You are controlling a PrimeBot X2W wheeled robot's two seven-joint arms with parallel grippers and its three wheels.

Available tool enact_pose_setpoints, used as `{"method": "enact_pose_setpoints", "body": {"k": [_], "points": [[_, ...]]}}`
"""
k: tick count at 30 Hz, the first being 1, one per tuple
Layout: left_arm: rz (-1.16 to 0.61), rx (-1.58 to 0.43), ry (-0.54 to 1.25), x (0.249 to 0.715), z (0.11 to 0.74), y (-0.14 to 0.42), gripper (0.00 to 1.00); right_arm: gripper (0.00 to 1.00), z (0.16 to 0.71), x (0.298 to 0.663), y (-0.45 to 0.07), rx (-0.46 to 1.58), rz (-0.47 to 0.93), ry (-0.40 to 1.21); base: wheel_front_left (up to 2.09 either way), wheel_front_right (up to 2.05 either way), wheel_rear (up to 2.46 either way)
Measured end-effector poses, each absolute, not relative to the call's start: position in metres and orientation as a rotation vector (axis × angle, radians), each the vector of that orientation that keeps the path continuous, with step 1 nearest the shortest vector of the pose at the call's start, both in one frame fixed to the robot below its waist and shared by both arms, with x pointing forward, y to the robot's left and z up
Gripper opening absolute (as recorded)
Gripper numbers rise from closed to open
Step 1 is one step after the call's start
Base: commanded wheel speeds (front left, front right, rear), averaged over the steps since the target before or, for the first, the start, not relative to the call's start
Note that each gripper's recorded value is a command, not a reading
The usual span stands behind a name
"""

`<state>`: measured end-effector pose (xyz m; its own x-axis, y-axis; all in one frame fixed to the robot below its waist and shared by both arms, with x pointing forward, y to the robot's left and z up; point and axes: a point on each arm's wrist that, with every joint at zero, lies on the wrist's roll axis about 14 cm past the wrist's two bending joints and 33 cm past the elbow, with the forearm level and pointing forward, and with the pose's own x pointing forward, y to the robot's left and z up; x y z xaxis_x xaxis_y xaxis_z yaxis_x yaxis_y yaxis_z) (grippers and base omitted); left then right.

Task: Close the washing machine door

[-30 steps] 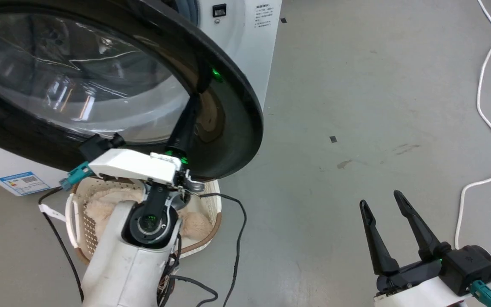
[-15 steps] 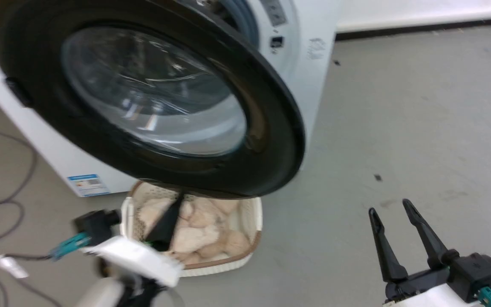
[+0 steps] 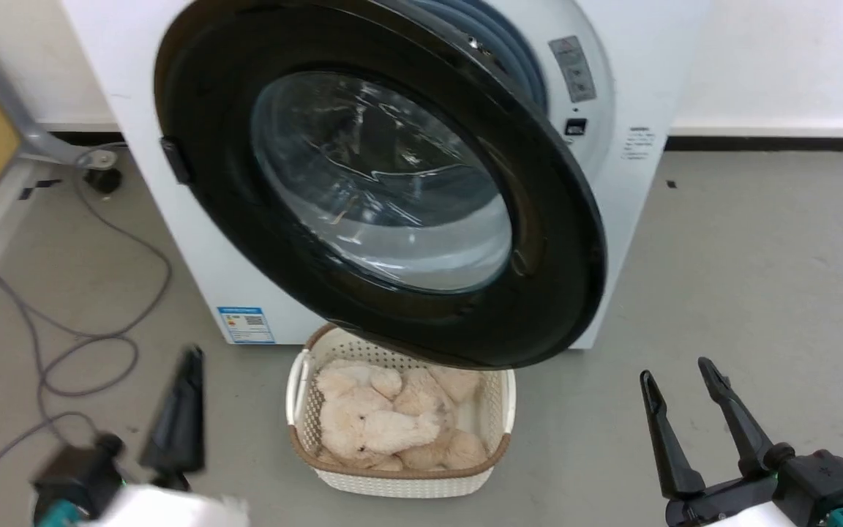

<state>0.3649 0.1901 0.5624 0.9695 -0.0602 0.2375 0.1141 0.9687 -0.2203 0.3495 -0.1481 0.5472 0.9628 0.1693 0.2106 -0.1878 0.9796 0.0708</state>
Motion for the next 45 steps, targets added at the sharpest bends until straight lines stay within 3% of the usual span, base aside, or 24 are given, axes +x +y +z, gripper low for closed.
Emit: {"method": "enact_pose_setpoints", "body": {"k": [2, 3, 4, 14, 15, 16, 17, 24, 31, 45], "points": [[-0.096, -0.203, -0.204, 0.355, 0.552, 0.186, 0.04, 1.00, 0.548, 0.350, -0.144, 0.091, 0.196, -0.207, 0.00, 0.00, 0.00], [-0.099, -0.188, -0.195, 0.351, 0.548, 0.185, 0.64, 1.00, 0.548, 0.350, -0.142, 0.091, 0.203, -0.206, 0.00, 0.00, 0.00], [-0.106, -0.177, -0.187, 0.348, 0.545, 0.182, 1.00, 1.00, 0.548, 0.349, -0.140, 0.092, 0.209, -0.205, 0.00, 0.00, 0.00], [-0.132, -0.165, -0.148, 0.341, 0.530, 0.167, 1.00, 1.00, 0.542, 0.351, -0.133, 0.095, 0.229, -0.187, 0.00, 0.00, 0.00], [-0.128, -0.168, -0.147, 0.341, 0.530, 0.168, 1.00, 0.86, 0.541, 0.352, -0.132, 0.098, 0.232, -0.184, 0.00, 0.00, 0.00], [-0.128, -0.166, -0.144, 0.341, 0.529, 0.168, 1.00, 0.22, 0.540, 0.352, -0.130, 0.100, 0.238, -0.181, 0.00, 0.00, 0.00], [-0.125, -0.162, -0.142, 0.341, 0.528, 0.169, 1.00, 0.00, 0.539, 0.353, -0.128, 0.103, 0.248, -0.178, 0.00, 0.00, 0.00], [-0.107, -0.168, -0.122, 0.352, 0.521, 0.171, 1.00, 0.00, 0.539, 0.369, -0.100, 0.055, 0.402, -0.174, 0.00, 0.00, 0.00], [-0.092, -0.170, -0.095, 0.368, 0.511, 0.174, 1.00, 0.00, 0.537, 0.418, -0.083, -0.030, 0.545, -0.155, 0.00, 0.00, 0.00], [-0.043, -0.163, -0.040, 0.391, 0.489, 0.187, 1.00, 0.00, 0.525, 0.527, -0.099, -0.064, 0.548, -0.075, 0.00, 0.00, 0.00]]}}
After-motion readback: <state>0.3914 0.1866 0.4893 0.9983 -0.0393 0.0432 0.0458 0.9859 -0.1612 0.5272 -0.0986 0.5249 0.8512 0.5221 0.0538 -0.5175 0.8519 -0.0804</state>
